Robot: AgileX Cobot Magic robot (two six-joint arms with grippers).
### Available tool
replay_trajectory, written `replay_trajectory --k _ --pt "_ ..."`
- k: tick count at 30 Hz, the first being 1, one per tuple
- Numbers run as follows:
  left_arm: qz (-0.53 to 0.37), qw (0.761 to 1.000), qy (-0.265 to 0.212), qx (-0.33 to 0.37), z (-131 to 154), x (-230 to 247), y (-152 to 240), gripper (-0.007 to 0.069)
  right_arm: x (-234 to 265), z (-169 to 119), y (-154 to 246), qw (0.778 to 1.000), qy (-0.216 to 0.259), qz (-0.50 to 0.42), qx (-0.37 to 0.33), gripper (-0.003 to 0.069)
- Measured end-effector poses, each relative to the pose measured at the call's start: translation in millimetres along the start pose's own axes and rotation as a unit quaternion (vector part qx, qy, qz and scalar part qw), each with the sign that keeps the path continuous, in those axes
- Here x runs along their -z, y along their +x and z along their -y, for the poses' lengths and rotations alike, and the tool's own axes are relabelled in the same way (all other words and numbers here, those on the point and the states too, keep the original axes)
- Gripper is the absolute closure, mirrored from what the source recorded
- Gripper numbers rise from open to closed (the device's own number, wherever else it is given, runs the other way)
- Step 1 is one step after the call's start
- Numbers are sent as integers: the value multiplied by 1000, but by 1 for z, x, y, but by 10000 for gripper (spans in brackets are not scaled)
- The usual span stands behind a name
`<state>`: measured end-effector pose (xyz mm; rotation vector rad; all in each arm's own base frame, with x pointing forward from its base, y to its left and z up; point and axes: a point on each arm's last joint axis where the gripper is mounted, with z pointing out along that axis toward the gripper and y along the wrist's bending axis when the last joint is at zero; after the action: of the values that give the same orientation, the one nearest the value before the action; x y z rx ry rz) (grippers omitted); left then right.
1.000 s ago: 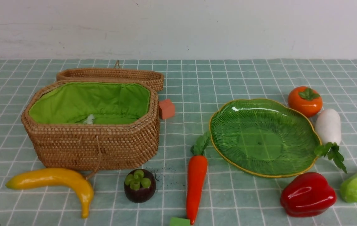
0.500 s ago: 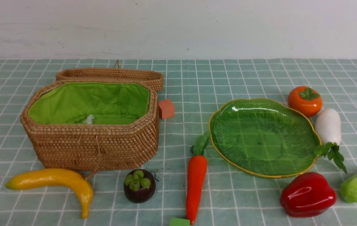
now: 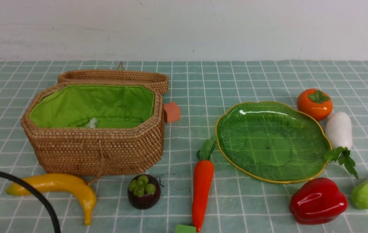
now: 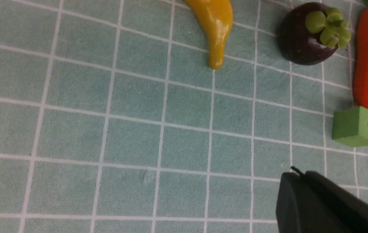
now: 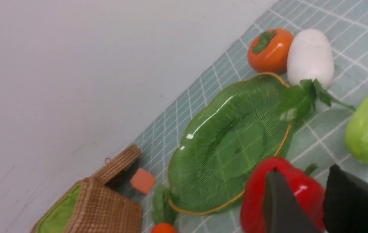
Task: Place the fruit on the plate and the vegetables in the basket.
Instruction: Use the left arm to grab a banana and put it into the right plate
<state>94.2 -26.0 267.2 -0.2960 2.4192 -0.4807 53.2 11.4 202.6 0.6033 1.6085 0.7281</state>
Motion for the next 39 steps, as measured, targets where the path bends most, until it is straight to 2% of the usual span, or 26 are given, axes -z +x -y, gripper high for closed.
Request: replay_trajectory --k 1,2,4,5,6,7,9,10,12,13,14,19,22,27,28,30,34,39 --pt "-4 1000 0 -1 0 -1 -1 638 1 -4 -2 1000 -4 -6 2 464" --pt "-14 1000 3 -8 4 -3 -4 638 7 -21 -10 999 -25 -29 21 493" --pt "-31 999 12 -21 11 -8 -10 638 19 -56 -31 993 -60 -59 85 540" --pt "-45 998 15 -29 16 -14 -15 638 28 -80 -44 983 -79 -98 134 564" --pt "-44 998 17 -31 17 -14 -17 638 27 -83 -46 981 -81 -107 140 568" --pt "-49 998 19 -35 20 -18 -20 638 34 -101 -57 973 -97 -122 169 580" --pt "-74 996 21 -55 29 -33 -26 638 43 -132 -74 943 -116 -199 241 594" --pt "-74 995 21 -57 31 -34 -28 638 44 -134 -76 940 -118 -205 247 596" --pt "-106 990 16 -88 43 -55 -34 638 52 -160 -92 905 -133 -266 305 599" --pt "-109 990 16 -92 44 -57 -34 638 53 -161 -93 902 -134 -269 309 599" --pt "-122 987 8 -104 51 -71 -38 638 58 -172 -101 890 -146 -279 330 599" --pt "-138 985 -27 -96 57 -113 -51 633 66 -181 -108 881 -163 -275 348 599" --pt "-140 984 -51 -101 54 -132 -54 588 67 -180 -107 878 -163 -284 350 600" --pt "-137 982 -101 -82 44 -161 -54 407 68 -178 -106 874 -158 -292 354 599" --pt "-135 982 -103 -85 43 -162 -54 392 68 -178 -106 874 -158 -292 354 599" --pt "-111 983 -123 -84 38 -176 -57 279 68 -178 -106 874 -158 -290 356 594" --pt "-88 983 -135 -92 33 -195 -58 244 67 -177 -107 868 -158 -283 375 589" --pt "-84 981 -150 -90 27 -216 -54 267 67 -177 -107 866 -159 -282 380 585"
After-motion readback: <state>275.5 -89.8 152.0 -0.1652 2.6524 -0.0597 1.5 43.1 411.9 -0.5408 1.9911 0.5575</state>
